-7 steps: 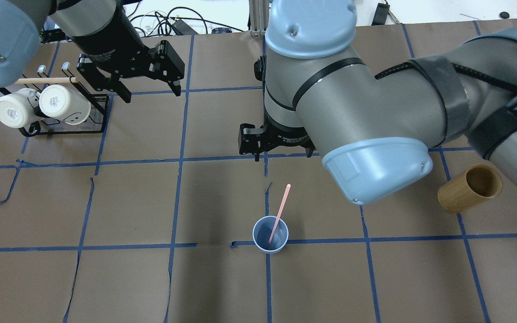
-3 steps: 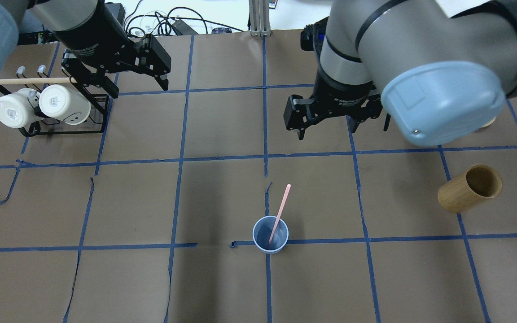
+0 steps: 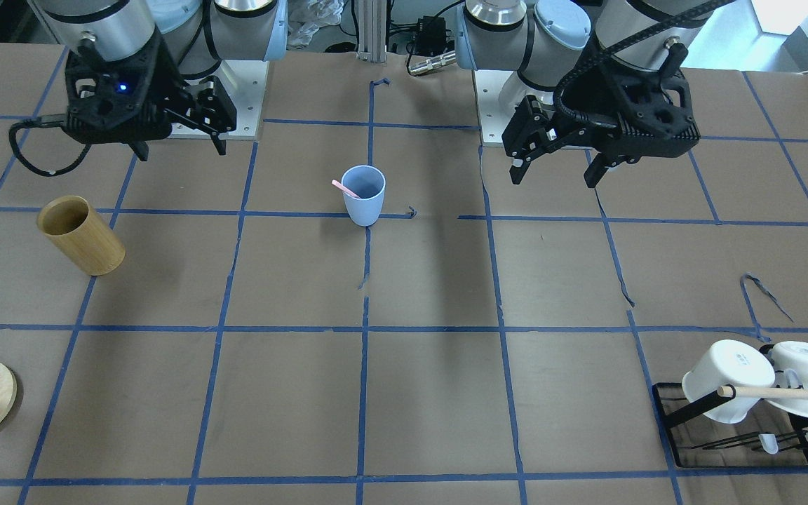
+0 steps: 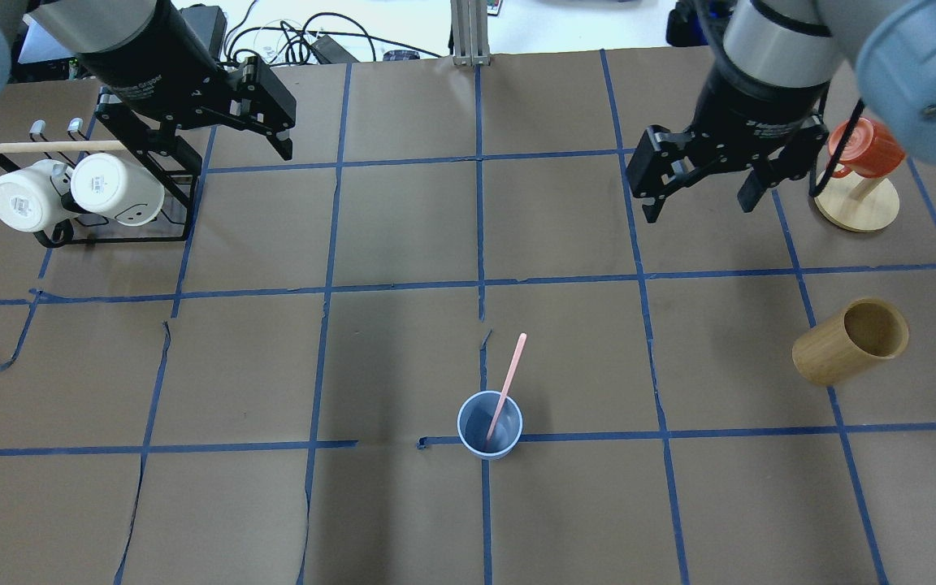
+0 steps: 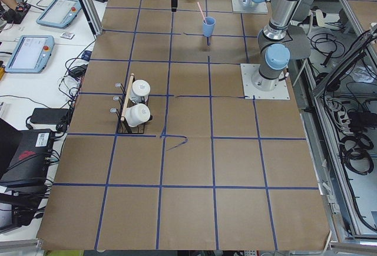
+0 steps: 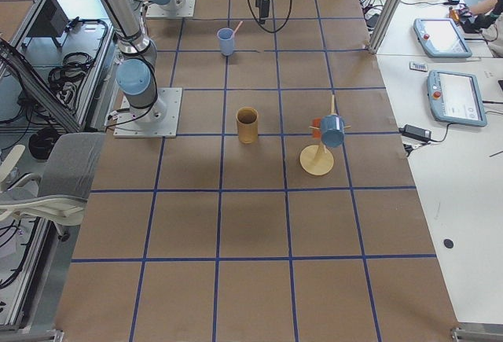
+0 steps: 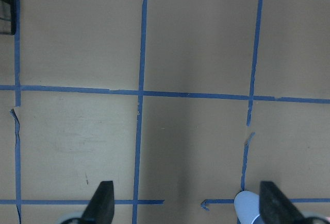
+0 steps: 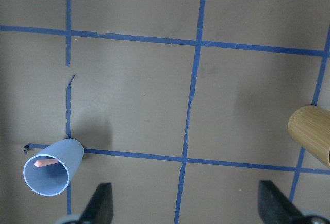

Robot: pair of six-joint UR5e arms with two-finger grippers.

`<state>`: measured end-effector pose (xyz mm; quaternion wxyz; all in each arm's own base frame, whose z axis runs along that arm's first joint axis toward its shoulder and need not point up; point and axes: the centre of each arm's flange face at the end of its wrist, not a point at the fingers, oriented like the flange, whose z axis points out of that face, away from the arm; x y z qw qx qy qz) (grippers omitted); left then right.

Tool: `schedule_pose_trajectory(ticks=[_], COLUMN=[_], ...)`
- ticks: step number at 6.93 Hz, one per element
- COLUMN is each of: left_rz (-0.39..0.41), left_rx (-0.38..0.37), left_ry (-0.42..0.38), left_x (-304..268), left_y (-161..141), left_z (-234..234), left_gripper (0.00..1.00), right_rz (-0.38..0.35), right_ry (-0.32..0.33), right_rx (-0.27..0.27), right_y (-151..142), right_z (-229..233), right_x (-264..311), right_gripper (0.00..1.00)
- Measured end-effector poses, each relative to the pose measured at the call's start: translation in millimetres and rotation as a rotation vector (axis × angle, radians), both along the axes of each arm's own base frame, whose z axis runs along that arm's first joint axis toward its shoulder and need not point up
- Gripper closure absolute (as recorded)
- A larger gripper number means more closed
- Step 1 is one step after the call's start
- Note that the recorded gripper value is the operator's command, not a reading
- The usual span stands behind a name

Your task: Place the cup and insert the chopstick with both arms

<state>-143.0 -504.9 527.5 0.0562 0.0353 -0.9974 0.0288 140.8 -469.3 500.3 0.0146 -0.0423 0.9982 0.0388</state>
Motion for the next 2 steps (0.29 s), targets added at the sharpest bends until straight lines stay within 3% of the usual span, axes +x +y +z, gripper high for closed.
schedule_pose_trajectory(ticks=[2], left_rz=[0.001], left_rx=[-0.002], left_ry=[0.001], left_x=[0.7], left_y=[1.1], left_z=[1.0], left_gripper=[0.00], right_rz=[-0.019], right_ry=[0.014], right_rx=[0.019], right_y=[1.1], right_z=[3.4], right_x=[-15.6], right_gripper=[0.00])
